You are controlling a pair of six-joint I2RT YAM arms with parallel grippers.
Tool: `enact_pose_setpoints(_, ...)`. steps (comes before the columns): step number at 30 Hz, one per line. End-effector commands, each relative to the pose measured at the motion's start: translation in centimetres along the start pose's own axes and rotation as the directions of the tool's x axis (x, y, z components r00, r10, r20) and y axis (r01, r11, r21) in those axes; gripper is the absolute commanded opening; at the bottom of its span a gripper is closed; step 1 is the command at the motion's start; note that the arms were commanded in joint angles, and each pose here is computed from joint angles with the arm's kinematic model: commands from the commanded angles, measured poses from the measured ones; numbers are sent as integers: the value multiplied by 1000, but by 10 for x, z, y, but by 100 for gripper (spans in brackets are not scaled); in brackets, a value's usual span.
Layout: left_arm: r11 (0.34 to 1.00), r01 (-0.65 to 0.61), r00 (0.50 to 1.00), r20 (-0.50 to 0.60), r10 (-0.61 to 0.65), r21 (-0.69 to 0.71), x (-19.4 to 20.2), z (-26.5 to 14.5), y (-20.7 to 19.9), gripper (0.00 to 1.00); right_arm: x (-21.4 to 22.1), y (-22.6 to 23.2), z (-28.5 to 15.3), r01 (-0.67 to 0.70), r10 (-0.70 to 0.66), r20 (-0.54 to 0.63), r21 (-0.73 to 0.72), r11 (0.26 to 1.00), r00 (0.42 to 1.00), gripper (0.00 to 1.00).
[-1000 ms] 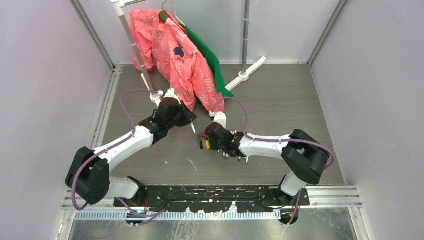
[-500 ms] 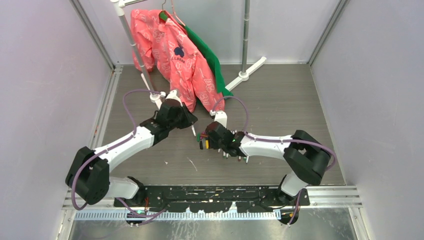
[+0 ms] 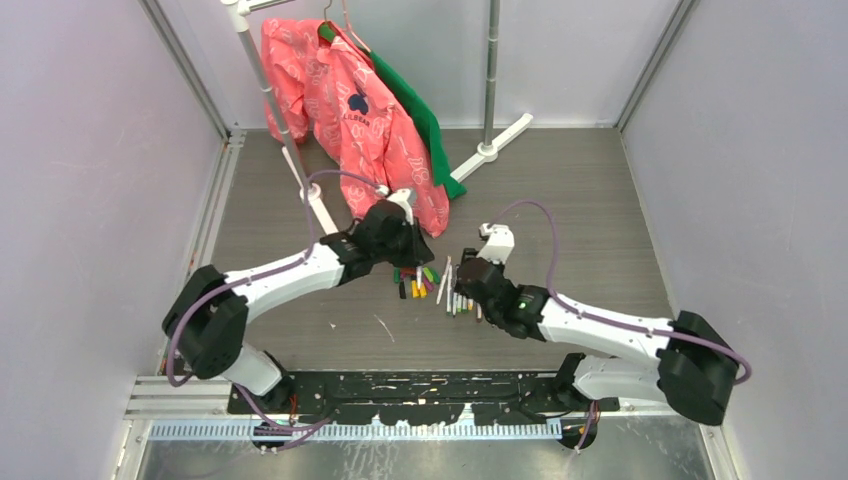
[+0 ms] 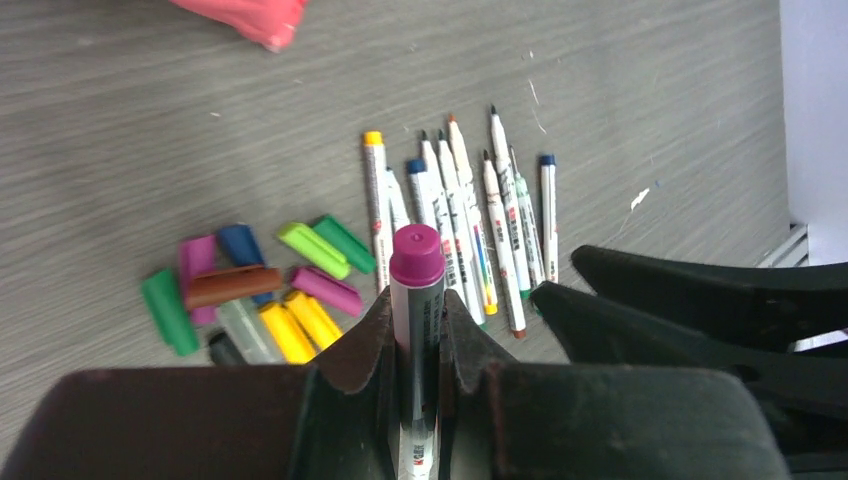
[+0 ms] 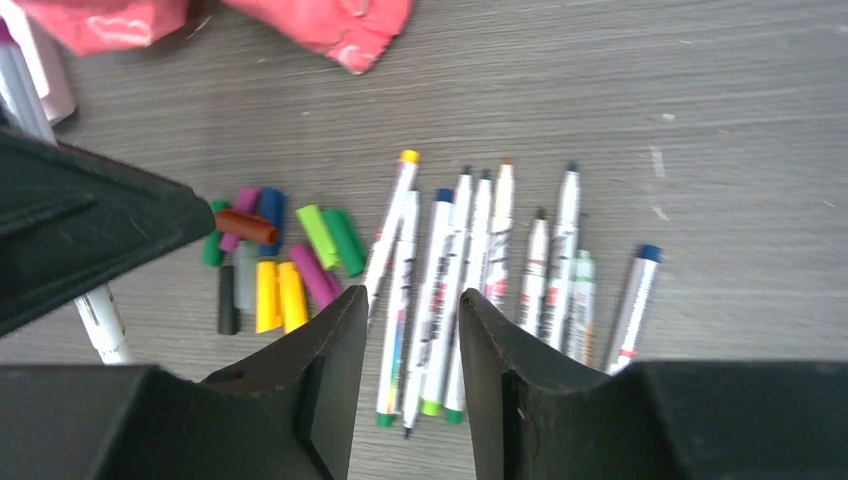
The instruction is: Open the pen caps
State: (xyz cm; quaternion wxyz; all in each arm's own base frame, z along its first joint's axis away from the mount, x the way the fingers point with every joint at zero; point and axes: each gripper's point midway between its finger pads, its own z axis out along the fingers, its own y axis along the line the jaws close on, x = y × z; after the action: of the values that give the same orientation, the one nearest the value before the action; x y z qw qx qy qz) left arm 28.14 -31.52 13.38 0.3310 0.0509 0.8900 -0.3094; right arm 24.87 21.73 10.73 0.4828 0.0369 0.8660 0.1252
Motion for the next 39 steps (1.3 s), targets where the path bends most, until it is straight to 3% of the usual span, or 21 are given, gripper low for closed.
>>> enact_pose_setpoints(1,996,-44,997,-58,49,75,14,15,-33,0,-29,-29,-13,-137,126,145,71,988,981,45)
enact_pose_setpoints(18,986,33,975,-223,4,163,67,85,-82,0,-34,-72,-28,-209,179,206,131,969,962,49)
enact_pose_setpoints(23,990,33,974,-226,-2,135,68,94,-80,15,-33,-75,-28,-213,183,205,133,968,961,49)
enact_pose_setpoints(39,999,14,979,-204,-4,49,65,100,-69,27,-34,-77,-30,-202,172,204,132,970,964,50)
